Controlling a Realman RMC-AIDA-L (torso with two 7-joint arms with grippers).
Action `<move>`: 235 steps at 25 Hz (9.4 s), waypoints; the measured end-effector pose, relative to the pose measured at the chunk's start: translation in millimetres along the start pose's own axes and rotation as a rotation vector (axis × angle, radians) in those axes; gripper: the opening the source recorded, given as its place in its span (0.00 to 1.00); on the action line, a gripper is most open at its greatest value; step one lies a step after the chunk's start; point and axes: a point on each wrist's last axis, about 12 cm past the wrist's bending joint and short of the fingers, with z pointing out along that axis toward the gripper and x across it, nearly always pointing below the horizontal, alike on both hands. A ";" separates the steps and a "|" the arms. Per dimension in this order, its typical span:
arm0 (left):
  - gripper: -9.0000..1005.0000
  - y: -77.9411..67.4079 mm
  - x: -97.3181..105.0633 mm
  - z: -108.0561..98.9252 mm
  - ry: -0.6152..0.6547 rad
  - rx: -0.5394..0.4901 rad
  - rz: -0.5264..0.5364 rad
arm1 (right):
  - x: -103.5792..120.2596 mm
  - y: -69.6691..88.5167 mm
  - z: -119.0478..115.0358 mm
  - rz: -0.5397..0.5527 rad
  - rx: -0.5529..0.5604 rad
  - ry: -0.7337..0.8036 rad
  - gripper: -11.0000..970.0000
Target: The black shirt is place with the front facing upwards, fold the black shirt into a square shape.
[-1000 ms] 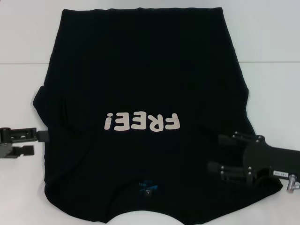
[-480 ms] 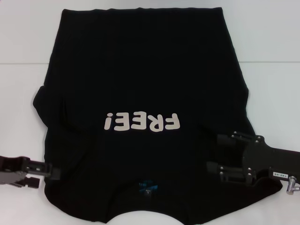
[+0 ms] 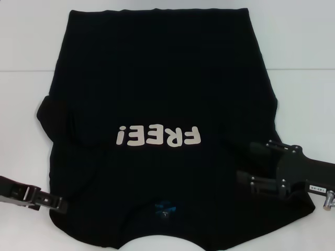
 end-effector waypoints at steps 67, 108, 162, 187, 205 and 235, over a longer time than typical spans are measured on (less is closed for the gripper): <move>0.04 -3.5 -3.3 9.3 0.059 -0.059 0.067 | -106.3 -84.1 -55.2 0.637 0.341 0.827 0.88; 0.04 0.6 0.4 11.2 0.043 -0.033 0.036 | -27.2 -64.3 -81.6 1.145 0.185 0.573 0.88; 0.04 -3.0 -3.8 15.9 0.060 -0.023 0.049 | -20.4 -59.6 -54.4 1.078 0.160 0.604 0.88; 0.04 -4.4 -4.8 16.0 0.064 -0.020 0.052 | -31.7 -55.5 -37.9 1.059 0.070 0.549 0.88; 0.04 -5.9 -6.0 16.6 0.065 -0.017 0.056 | -22.3 -63.3 -64.3 1.046 0.158 0.602 0.88; 0.04 -5.3 -5.9 17.1 0.070 -0.014 0.053 | -20.1 -59.8 -50.8 1.028 0.147 0.619 0.88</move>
